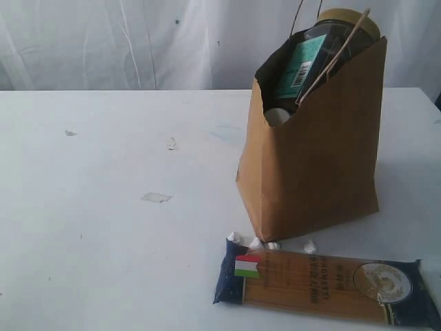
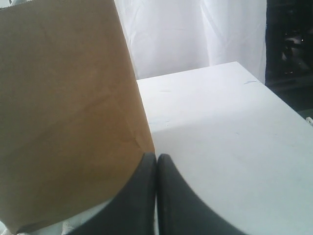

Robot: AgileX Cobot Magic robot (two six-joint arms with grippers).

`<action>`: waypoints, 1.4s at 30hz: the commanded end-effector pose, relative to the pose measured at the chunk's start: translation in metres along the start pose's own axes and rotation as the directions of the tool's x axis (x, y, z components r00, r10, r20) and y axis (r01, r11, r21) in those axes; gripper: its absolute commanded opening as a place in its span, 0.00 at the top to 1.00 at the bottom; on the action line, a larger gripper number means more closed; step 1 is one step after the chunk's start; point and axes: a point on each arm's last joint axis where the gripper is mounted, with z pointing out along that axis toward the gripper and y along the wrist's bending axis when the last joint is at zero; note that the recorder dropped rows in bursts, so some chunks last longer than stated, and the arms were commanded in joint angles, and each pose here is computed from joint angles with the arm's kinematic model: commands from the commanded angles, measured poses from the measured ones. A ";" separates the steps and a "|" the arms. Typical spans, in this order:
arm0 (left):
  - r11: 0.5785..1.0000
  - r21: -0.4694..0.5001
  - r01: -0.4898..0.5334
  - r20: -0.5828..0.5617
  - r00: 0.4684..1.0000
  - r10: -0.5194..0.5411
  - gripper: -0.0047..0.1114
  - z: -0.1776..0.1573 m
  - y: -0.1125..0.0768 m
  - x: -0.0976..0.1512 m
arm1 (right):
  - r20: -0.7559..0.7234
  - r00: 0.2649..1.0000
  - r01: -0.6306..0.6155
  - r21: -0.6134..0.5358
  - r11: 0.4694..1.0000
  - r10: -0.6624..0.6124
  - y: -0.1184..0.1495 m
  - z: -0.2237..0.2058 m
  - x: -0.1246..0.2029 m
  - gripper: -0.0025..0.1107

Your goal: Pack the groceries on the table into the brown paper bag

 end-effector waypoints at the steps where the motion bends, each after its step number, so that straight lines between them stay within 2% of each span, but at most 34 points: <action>1: 0.999 0.042 -0.022 0.210 0.978 0.013 0.96 -0.002 -0.005 -0.017 | 0.004 1.000 0.003 0.005 1.000 -0.003 -0.001 0.000 0.001 0.98; 3: 0.994 0.061 0.094 0.228 0.968 -0.105 0.96 -0.003 -0.004 -0.019 | 0.004 1.000 0.003 0.005 1.000 -0.003 -0.001 0.000 0.001 0.98; 4: 0.982 0.082 0.170 0.192 0.964 -0.183 0.96 -0.002 -0.005 -0.017 | 0.004 1.000 0.003 0.005 1.000 -0.003 -0.001 0.000 0.001 0.98; 7: 0.928 0.162 0.334 -0.066 0.942 -0.328 0.96 -0.002 -0.017 0.002 | 0.004 1.000 0.003 0.005 1.000 -0.003 -0.001 0.000 0.001 0.98; 8: 0.912 0.167 0.375 -0.173 0.922 -0.347 0.96 -0.003 -0.021 0.011 | 0.004 1.000 0.003 0.005 1.000 -0.003 -0.001 0.000 0.001 0.98; 10: 0.907 0.160 0.390 -0.284 0.898 -0.336 0.96 -0.005 -0.024 0.020 | 0.004 1.000 0.003 0.005 1.000 -0.003 -0.001 0.000 0.001 0.98; 28: 0.913 0.159 0.376 -0.285 0.903 -0.322 0.96 -0.005 -0.024 0.021 | 0.012 1.000 0.003 0.004 1.000 -0.003 0.000 0.000 0.000 0.98; 29: 0.913 0.159 0.376 -0.285 0.903 -0.322 0.96 -0.005 -0.024 0.021 | 0.027 0.999 -0.032 -0.002 0.999 0.032 0.000 0.000 -0.001 0.98; 30: 0.913 0.159 0.376 -0.285 0.903 -0.322 0.96 -0.005 -0.024 0.021 | 0.049 0.992 -0.118 -0.019 0.993 0.118 0.001 0.000 -0.003 0.98; 33: 0.913 0.159 0.376 -0.285 0.903 -0.322 0.96 -0.005 -0.024 0.021 | 0.107 0.922 -0.366 -0.078 0.927 0.373 0.003 -0.001 -0.010 0.98; 35: 0.913 0.155 0.377 -0.283 0.903 -0.324 0.96 -0.005 -0.024 0.021 | 0.130 0.896 -0.414 -0.097 0.905 0.424 0.003 -0.001 -0.013 0.98; 39: 0.917 0.140 0.374 -0.201 0.918 -0.343 0.96 -0.003 -0.020 0.014 | 0.205 0.862 -0.441 -0.148 0.886 0.463 0.003 -0.003 -0.021 0.98; 40: 0.917 0.139 0.373 -0.190 0.919 -0.345 0.96 -0.003 -0.020 0.013 | 0.231 0.829 -0.478 -0.178 0.860 0.509 0.003 -0.004 -0.025 0.98; 41: 0.917 0.138 0.373 -0.184 0.920 -0.347 0.96 -0.003 -0.019 0.013 | 0.244 0.762 -0.559 -0.222 0.799 0.600 0.003 -0.005 -0.028 0.98; 42: 0.918 0.137 0.373 -0.179 0.920 -0.348 0.96 -0.003 -0.019 0.012 | 0.274 0.654 -0.638 -0.302 0.709 0.705 0.002 -0.008 -0.036 0.98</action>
